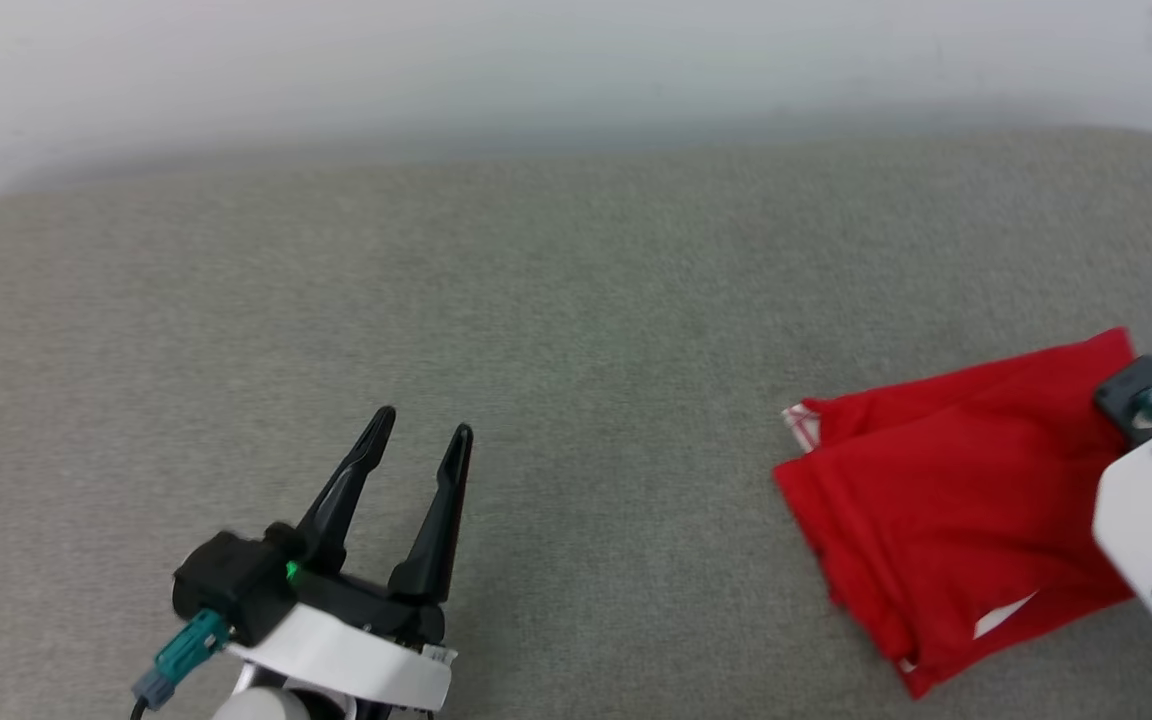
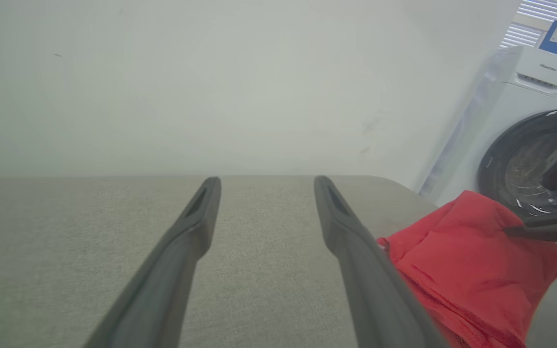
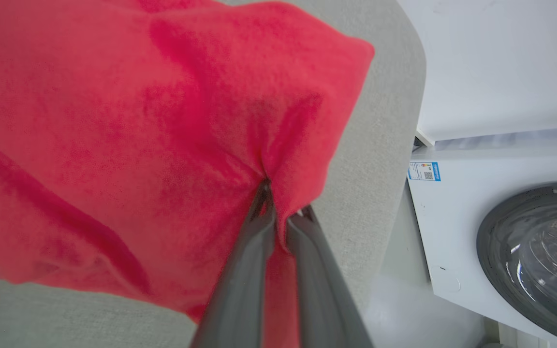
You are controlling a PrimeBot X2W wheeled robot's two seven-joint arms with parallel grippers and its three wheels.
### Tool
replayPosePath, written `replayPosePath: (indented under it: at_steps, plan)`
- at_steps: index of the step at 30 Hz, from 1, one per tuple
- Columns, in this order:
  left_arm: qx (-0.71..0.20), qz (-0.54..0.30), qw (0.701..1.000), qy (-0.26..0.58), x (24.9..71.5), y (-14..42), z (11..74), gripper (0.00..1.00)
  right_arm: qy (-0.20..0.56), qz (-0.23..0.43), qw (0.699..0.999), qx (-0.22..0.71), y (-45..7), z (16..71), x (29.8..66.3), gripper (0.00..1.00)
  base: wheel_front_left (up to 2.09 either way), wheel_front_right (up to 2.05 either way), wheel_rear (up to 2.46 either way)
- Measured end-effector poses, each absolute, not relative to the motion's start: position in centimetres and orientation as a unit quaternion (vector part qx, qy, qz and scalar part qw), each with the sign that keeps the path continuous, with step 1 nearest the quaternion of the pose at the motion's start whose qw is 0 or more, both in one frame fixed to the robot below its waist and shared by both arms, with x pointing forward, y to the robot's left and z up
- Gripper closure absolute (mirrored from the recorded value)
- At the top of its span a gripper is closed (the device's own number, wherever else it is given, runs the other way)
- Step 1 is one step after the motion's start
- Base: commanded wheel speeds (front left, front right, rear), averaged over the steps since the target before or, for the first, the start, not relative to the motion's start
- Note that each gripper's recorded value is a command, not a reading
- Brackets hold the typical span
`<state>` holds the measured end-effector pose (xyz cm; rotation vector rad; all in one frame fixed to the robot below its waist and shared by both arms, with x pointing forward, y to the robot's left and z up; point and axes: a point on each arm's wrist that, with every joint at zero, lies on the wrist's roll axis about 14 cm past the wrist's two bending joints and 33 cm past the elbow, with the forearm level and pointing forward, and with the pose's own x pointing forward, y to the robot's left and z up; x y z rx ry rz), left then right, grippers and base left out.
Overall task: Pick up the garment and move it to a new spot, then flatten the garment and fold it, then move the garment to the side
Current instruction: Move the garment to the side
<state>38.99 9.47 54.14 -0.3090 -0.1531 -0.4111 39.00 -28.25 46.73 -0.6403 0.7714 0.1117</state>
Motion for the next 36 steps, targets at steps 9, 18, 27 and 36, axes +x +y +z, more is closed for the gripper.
replayPosePath:
  at_steps: [9,18,27,36]
  plan:
    - [-0.147,-0.29,0.942,-0.082,43.0,4.6,53.7,0.0,0.4,-0.065,0.854,-0.327,-38.9,47.5,40.4,1.0,0.0,0.0,0.0]
    - [-0.153,-0.346,0.921,-0.089,46.5,2.1,51.9,0.0,0.452,-0.163,0.811,-0.334,-48.0,45.3,39.0,1.0,0.0,0.0,0.0]
    - [-0.155,-0.364,0.915,-0.083,48.5,1.5,50.4,0.0,0.45,-0.22,0.802,-0.326,-52.3,43.2,39.9,1.0,0.0,0.0,0.0]
    - [-0.145,-0.349,0.923,-0.072,48.9,2.6,49.5,0.0,0.45,-0.239,0.804,-0.306,-52.5,40.7,41.3,0.0,0.0,0.0,0.0]
